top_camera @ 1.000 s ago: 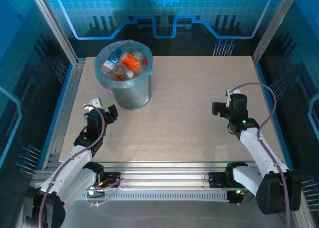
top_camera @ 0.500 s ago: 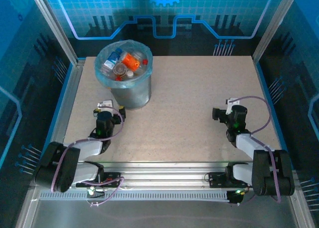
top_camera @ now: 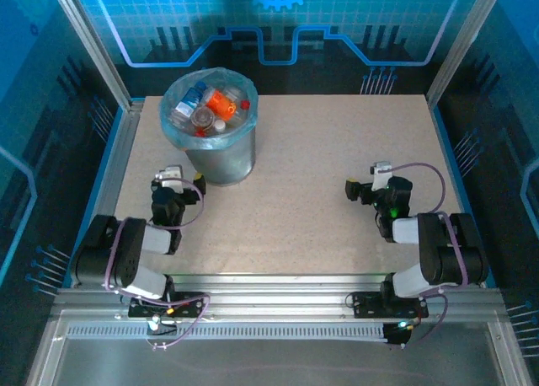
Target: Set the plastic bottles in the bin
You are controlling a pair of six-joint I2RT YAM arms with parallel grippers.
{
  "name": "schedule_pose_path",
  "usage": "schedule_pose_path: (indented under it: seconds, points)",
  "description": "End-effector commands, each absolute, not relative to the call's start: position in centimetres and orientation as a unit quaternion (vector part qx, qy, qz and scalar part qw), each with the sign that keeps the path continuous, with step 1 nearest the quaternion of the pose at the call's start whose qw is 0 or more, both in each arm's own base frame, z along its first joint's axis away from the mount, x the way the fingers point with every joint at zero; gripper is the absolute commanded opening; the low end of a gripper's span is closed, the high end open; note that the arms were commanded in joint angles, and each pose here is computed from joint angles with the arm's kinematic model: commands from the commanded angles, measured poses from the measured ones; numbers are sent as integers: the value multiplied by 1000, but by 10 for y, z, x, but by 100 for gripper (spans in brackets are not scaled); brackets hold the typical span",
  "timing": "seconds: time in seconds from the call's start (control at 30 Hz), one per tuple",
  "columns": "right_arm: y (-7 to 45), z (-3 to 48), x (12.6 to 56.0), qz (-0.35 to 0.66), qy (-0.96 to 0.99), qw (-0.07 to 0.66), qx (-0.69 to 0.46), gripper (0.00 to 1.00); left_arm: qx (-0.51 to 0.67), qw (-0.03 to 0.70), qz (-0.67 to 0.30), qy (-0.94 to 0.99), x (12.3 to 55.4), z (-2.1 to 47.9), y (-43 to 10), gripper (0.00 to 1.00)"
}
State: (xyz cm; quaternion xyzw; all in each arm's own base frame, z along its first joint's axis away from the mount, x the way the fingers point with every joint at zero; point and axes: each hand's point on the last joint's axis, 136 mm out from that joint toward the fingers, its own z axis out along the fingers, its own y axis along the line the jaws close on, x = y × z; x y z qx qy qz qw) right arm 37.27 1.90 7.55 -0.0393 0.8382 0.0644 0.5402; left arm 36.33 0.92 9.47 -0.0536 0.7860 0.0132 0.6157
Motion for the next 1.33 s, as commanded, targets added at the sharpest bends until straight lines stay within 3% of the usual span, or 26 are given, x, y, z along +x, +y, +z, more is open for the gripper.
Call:
schedule_pose_path:
  seconds: [0.0, 0.1, 0.23, 1.3]
  points:
    - [21, 96, 397, 6, 828, 559, -43, 100, -41, 661, -11, 749, 367, 112, 1, 99]
    - [27, 94, 397, -3, 830, 554, -55, 100, -101, 640, 24, 762, 372, 107, 24, 99]
    - [26, 95, 397, -3, 830, 555, -55, 100, -92, 589, 31, 802, 394, 98, 21, 99]
    - [27, 94, 397, 0, 831, 553, -57, 100, -77, 590, 26, 803, 395, 97, 14, 99]
